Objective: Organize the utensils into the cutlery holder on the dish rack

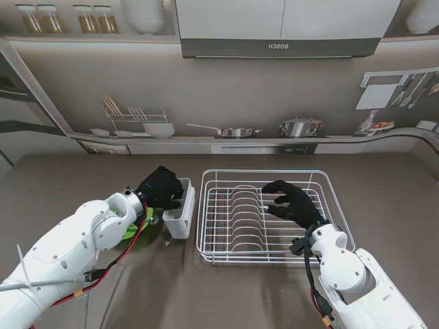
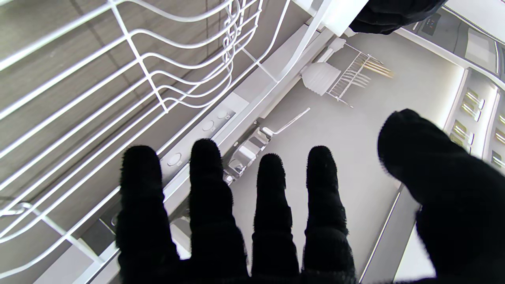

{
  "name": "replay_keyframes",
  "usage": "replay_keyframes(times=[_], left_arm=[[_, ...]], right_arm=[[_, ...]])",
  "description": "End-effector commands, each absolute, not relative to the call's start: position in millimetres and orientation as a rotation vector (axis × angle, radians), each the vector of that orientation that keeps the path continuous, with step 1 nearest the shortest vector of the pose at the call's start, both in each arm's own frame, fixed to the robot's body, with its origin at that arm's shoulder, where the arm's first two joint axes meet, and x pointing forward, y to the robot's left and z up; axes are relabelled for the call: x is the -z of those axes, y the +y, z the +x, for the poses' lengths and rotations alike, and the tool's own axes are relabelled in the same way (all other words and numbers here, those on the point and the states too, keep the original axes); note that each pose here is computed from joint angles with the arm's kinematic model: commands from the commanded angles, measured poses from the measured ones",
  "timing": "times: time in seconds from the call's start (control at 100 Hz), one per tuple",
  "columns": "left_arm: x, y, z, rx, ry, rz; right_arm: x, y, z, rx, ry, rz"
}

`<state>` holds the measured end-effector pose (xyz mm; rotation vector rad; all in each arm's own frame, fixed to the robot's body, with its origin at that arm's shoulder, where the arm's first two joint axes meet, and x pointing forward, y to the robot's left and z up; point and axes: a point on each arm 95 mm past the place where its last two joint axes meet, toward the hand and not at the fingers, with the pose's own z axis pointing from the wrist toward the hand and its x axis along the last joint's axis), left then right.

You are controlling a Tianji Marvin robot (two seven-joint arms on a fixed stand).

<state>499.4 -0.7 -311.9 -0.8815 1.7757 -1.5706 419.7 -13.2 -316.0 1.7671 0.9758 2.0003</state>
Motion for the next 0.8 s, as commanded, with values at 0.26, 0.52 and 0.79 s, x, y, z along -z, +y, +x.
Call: replay_keyframes(times=[0.26,0.52,0.79], left_arm=[[295.5,-9.2,501.1,1.594,1.759,-0.927],[292.1,-18.0,506.2,1.593,1.767,-0.933],[292.0,-25.0,511.4,1.585,1.775,-0.935]], right_arm=[[319.1,-8.7,418.0,-2.003,0.992,1.780],[319.6,-8.5,418.1,-2.003,0.991,1.781],[319.4,-8.5,418.6,-2.004,0.988,1.781]])
